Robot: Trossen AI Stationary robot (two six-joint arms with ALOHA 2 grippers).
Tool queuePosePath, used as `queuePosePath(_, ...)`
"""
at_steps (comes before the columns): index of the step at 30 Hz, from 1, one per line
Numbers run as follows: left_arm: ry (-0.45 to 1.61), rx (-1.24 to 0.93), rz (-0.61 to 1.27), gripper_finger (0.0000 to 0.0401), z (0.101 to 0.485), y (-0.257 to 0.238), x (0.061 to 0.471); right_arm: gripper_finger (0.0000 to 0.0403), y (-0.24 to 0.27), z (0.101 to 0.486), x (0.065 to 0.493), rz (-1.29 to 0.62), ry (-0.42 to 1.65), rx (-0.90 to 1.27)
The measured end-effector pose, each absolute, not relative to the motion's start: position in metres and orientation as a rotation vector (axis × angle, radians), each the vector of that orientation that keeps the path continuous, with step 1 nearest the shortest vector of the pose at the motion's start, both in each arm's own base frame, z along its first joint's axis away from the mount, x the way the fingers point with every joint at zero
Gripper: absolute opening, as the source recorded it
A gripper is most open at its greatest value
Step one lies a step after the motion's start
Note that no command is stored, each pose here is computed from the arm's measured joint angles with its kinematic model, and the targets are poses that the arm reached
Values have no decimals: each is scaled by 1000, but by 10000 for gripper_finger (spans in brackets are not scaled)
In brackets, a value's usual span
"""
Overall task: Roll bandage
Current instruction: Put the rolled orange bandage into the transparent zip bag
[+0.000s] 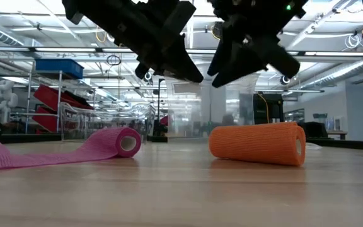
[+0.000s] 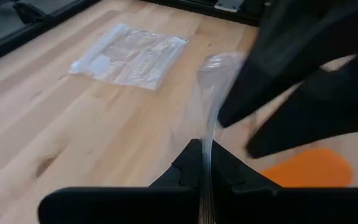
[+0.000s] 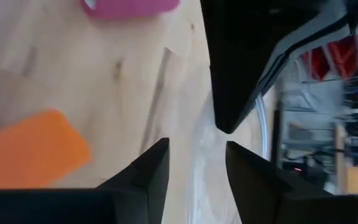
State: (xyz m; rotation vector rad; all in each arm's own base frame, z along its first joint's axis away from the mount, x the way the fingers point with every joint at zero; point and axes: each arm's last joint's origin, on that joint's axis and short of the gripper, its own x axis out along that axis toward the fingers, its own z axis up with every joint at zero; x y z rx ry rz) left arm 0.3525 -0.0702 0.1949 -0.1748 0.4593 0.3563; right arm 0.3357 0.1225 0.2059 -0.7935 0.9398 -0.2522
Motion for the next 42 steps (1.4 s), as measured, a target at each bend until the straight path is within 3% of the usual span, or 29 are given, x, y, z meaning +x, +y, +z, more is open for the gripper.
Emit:
queuePosePath(9,424,-244,270,12,199,-73,356,123,121,197,336,-325,967,-855)
queuePosePath(16,430,-227,245,14,199,-74,356,10,123,196,332,-291,1002,-861)
queuePosePath(28,422,-78,287,15,200,-72,356,0,125,192,327,-174,1066,-785)
queuePosePath(36,458,17,422,12,196,-68,352,0,131,191,327,-51,1085,-744)
queuePosePath(42,449,22,438,8,197,-69,352,0,130,192,327,-65,1079,-760)
